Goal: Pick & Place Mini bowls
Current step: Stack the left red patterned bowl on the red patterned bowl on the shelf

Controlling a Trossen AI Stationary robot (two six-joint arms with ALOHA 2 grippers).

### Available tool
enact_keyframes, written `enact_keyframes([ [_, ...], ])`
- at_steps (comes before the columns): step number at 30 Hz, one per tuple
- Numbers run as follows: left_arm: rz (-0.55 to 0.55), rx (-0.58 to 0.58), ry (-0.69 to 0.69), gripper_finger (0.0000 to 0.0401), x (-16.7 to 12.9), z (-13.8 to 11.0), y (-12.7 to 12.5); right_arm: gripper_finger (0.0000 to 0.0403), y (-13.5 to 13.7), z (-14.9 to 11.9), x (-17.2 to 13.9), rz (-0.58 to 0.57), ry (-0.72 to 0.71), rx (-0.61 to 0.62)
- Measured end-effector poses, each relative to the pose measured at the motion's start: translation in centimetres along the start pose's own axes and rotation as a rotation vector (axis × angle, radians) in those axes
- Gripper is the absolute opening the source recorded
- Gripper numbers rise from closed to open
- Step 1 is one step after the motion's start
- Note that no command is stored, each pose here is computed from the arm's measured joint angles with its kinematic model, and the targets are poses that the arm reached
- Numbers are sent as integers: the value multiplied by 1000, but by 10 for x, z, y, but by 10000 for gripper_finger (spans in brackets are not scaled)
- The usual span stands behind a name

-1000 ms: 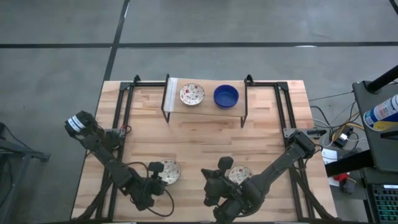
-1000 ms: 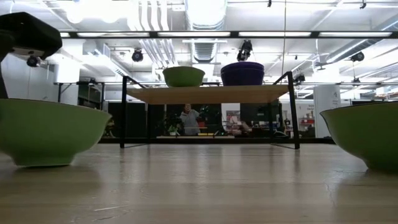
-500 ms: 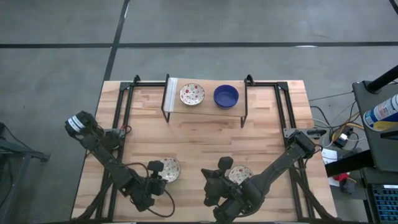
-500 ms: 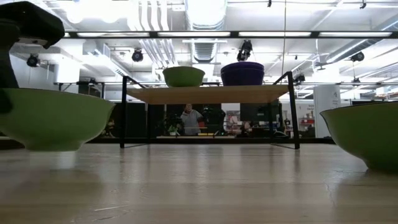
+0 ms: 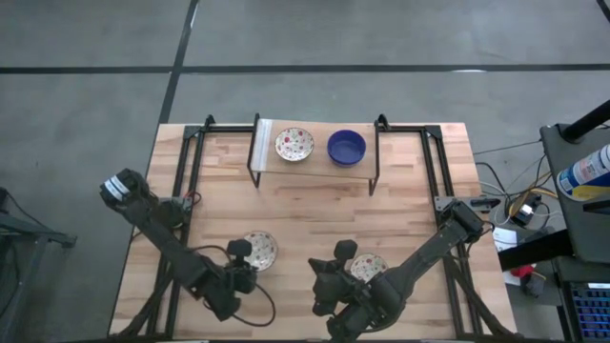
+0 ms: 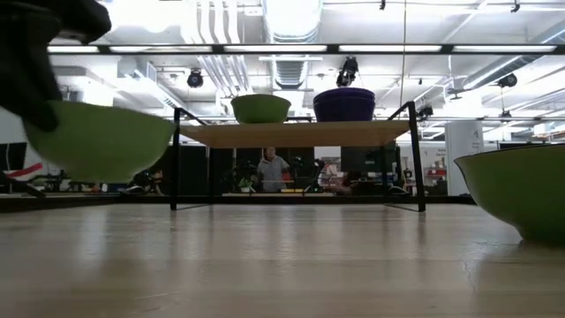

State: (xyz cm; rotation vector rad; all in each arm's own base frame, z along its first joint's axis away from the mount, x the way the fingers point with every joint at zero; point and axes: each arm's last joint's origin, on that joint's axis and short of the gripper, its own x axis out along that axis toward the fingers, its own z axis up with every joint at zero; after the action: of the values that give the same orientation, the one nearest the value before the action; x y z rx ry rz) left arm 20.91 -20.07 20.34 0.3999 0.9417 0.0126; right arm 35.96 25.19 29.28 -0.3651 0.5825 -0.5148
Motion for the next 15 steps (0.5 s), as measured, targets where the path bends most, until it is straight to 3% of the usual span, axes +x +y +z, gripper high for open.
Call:
enact_keyframes([
  [15,27,-9,-50,9,-33,45,45,8,0,0,0,0,0,-1],
])
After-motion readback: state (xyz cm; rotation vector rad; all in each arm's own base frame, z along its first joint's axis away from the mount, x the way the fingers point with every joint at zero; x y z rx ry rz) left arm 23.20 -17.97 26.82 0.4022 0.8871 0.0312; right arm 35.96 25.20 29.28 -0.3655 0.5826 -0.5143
